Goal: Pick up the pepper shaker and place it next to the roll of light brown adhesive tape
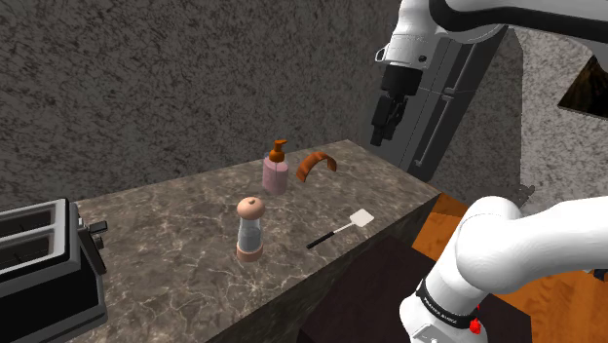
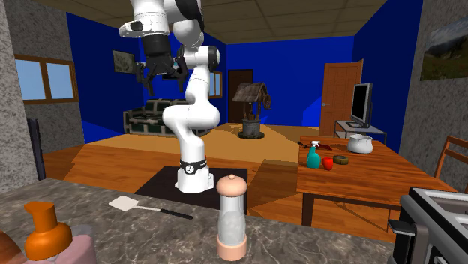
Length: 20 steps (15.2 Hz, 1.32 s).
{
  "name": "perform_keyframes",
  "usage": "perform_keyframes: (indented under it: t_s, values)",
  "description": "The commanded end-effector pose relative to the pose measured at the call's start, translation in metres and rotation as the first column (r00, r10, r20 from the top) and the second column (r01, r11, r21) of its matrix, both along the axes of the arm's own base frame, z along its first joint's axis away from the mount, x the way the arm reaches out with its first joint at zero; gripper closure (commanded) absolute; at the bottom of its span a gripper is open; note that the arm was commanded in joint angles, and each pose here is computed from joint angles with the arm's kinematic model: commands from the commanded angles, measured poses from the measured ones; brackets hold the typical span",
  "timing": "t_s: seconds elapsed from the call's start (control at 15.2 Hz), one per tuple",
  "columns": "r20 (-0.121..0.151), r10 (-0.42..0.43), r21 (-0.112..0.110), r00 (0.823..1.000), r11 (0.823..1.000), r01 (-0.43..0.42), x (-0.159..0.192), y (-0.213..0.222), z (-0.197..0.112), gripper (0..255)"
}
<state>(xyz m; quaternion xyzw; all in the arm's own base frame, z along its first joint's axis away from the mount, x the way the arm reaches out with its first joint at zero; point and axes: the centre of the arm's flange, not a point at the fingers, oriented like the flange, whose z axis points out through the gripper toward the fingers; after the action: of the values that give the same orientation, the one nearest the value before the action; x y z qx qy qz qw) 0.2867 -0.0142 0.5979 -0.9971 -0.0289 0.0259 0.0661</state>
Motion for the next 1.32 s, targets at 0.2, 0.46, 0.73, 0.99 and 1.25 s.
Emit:
perform_keyframes:
  t_s: [0.2,0.46,0.73,0.99,1.25]
  values:
    - [-0.003,-0.001,-0.017,1.0,1.0,0.001,0.025,0.029,-0.016,0]
    - [-0.008,-0.003,-0.039,1.0,0.999,0.003,0.058,0.067,-0.039,0]
    - [-0.012,-0.005,-0.061,1.0,0.998,0.004,0.091,0.105,-0.063,0]
    - [-0.017,-0.007,-0.084,1.0,0.996,0.006,0.124,0.142,-0.088,0]
    - [-0.021,-0.009,-0.106,1.0,0.994,0.007,0.157,0.178,-0.114,0]
